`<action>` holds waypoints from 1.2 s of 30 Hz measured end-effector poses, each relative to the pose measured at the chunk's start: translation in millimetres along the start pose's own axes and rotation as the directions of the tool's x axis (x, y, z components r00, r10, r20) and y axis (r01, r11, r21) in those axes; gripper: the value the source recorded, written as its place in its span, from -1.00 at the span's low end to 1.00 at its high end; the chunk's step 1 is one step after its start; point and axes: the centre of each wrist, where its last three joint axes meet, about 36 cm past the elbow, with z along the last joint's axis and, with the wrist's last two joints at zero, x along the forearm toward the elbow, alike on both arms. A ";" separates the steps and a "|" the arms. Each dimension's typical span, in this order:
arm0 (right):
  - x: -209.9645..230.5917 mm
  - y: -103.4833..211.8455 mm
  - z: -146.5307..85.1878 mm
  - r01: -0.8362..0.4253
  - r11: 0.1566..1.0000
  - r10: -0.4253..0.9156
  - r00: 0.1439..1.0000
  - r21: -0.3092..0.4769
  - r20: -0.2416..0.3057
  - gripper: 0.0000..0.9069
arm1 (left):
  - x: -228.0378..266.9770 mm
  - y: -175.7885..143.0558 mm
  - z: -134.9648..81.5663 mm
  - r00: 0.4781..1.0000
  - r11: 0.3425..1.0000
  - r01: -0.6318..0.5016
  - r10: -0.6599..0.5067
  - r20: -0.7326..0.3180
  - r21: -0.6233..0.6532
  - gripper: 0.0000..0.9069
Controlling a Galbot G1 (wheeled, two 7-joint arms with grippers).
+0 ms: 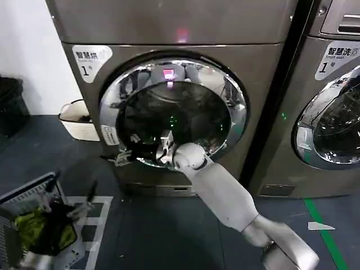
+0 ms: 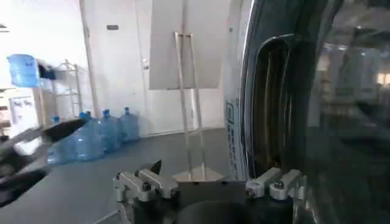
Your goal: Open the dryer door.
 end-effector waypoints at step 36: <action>121.4 72.0 -16.8 0.397 0.918 -0.395 0.911 -0.005 -0.116 1.00 | -45.0 65.7 40.0 0.999 0.996 -0.050 0.049 -0.011 -0.072 1.00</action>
